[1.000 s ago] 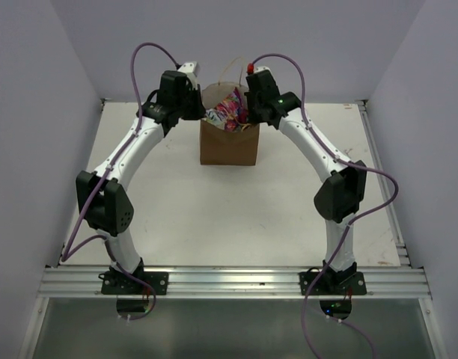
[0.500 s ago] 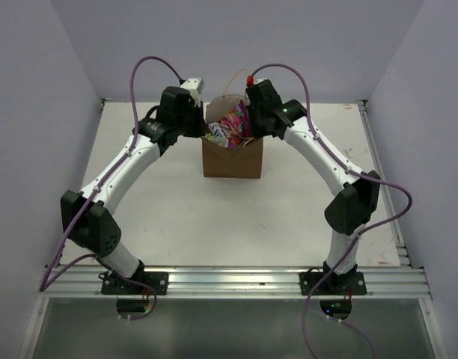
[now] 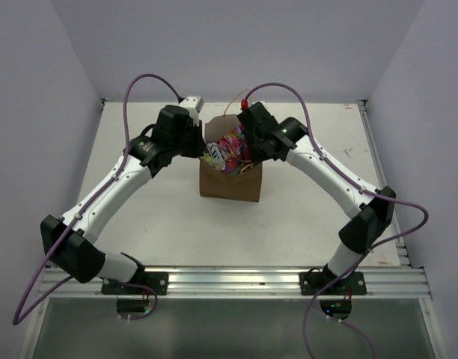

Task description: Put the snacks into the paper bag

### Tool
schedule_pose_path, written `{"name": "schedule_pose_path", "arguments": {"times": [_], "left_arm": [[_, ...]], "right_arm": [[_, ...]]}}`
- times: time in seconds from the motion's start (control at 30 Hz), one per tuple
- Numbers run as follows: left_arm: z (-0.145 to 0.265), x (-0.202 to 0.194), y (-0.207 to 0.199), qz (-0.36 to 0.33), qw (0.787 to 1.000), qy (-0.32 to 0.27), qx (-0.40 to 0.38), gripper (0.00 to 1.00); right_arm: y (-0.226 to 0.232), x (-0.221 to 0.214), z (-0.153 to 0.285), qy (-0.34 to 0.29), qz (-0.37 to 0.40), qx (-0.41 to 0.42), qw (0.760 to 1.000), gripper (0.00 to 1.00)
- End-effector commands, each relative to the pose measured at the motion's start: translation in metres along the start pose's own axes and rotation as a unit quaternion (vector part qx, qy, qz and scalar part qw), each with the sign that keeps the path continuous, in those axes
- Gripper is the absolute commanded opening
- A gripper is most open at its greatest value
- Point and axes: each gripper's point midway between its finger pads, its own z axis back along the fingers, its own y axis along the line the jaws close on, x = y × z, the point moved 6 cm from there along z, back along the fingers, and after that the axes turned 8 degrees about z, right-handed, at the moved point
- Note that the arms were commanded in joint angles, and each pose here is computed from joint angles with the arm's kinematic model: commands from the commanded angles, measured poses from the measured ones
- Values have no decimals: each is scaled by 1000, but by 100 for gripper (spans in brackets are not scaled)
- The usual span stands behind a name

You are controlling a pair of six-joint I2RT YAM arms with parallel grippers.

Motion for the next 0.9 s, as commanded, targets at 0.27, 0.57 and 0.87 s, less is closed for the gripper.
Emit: {"name": "schedule_pose_path", "arguments": {"times": [0.27,0.57,0.87], "left_arm": [[35,-8,-14,13,1000,-18,-10,0],[34,-12,-14,17,1000,-12,-13,6],[44,-1,-22,5,998,-47,-33,82]], "right_arm": [[-11,-26,47,-6,-44,-14,999,0],[-13,-34,46,-7,-53,-27,998,12],[-18,-16,62,-62,-61,-28,996,58]]}}
